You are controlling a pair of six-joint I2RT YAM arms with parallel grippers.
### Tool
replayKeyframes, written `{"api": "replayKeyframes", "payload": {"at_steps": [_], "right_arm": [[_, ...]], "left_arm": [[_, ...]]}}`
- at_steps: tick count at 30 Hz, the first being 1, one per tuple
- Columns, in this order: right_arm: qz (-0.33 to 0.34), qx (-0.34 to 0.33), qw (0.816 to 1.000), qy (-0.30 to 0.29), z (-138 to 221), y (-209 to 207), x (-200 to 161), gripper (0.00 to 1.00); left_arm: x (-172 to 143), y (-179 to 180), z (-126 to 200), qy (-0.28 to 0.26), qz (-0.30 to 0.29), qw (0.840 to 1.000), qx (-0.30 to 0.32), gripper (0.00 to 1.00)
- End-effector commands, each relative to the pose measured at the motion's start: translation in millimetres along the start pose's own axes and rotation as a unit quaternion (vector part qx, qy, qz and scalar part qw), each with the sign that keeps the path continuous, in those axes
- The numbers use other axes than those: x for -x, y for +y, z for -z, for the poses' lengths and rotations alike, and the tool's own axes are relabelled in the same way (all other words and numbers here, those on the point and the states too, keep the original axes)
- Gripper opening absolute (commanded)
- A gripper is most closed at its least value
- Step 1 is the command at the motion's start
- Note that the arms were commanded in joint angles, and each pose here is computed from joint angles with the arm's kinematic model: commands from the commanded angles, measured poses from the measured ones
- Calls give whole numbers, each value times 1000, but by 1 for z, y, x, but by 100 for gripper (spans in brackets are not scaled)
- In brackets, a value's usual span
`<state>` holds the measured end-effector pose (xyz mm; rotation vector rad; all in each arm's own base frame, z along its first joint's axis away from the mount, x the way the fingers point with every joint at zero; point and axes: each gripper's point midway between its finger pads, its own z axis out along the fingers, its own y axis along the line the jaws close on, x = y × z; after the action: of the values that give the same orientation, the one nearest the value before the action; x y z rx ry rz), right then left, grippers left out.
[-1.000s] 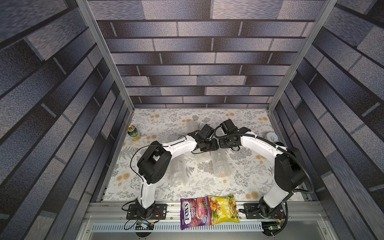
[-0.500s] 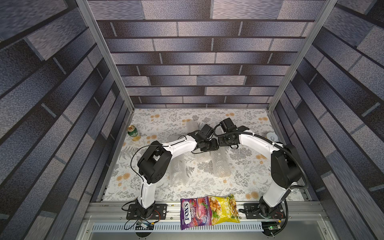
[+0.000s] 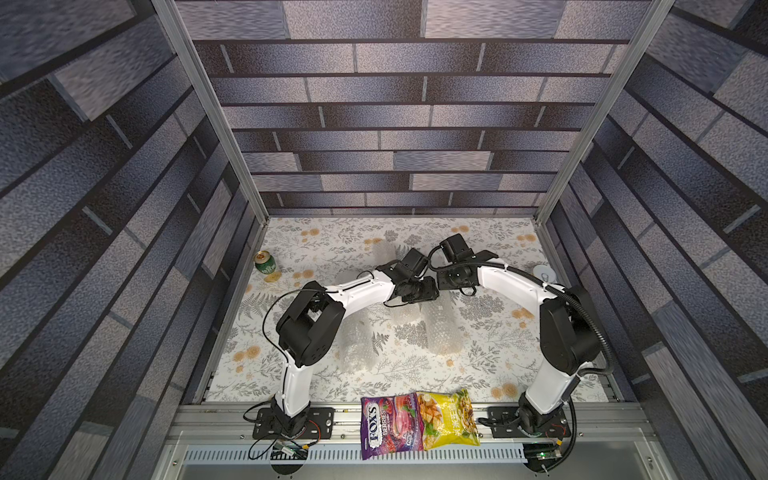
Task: Unwrap the vase from the bubble wrap
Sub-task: Unwrap the bubble wrap at the center of the board.
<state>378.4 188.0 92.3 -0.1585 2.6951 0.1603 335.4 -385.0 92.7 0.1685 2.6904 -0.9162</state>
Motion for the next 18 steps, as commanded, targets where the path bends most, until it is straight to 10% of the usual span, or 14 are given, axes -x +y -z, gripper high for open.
{"api": "replayKeyframes", "payload": {"at_steps": [1, 18], "right_arm": [[-8, -8, 999, -34, 8, -9, 19, 5], [-24, -19, 999, -27, 5, -31, 16, 1]], "left_arm": [[-29, 29, -14, 49, 0, 998, 50, 51], [-36, 38, -15, 59, 4, 996, 63, 50]]}}
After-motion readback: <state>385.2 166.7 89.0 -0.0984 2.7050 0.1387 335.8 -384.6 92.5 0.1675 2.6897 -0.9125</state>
